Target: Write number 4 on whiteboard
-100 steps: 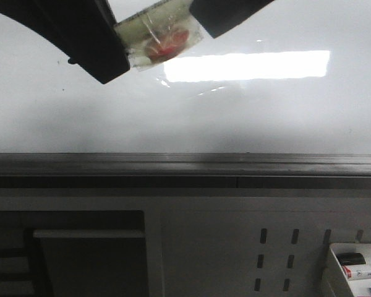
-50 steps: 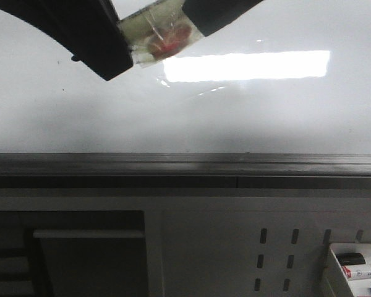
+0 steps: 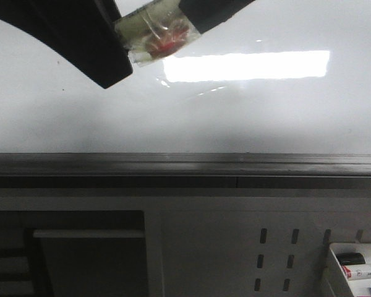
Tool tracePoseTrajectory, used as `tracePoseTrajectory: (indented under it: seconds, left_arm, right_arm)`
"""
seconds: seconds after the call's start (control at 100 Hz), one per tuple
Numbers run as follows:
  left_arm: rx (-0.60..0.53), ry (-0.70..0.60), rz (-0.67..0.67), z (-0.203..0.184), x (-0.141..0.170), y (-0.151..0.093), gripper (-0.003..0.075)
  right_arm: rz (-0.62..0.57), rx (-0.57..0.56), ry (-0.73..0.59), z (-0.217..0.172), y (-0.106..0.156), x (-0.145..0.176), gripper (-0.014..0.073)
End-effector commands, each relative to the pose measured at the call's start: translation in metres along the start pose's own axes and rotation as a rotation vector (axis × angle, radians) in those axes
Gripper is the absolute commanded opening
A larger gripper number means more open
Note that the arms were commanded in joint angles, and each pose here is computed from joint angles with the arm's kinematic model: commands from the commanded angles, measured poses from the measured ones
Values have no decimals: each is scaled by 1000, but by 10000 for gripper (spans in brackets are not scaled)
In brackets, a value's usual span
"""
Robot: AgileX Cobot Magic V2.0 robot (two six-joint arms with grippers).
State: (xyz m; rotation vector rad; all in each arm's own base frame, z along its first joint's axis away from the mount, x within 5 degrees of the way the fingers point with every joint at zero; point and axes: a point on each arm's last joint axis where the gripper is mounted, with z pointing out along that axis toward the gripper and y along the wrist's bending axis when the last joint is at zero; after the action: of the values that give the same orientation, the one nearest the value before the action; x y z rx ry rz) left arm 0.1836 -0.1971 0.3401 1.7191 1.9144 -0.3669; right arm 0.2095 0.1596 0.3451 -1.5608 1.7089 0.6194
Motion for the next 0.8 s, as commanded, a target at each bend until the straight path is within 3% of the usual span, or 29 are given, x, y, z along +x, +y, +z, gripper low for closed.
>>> tracePoseTrajectory:
  seconds: [0.0, 0.14, 0.28, 0.43, 0.59, 0.79]
  left_arm:
    - [-68, -106, -73, -26, -8, 3, 503]
    - [-150, -145, -164, -53, 5, 9, 491]
    - [-249, -184, -290, -79, 31, 7, 491]
    - [-365, -245, -400, -95, 64, -6, 491]
    - [-457, -341, -515, -96, 91, -20, 491]
    - [-530, -375, -532, -94, 100, -23, 491]
  right_arm:
    - [-30, 90, -65, -21, 3, -17, -71]
    - [23, 231, -6, -40, 5, -15, -62]
    - [161, 370, 70, -59, 10, -5, -62]
    - [328, 501, 27, -68, 16, 15, -63]
    - [362, 492, 36, -63, 22, 27, -66]
    - [399, 475, -24, -61, 22, 22, -66]
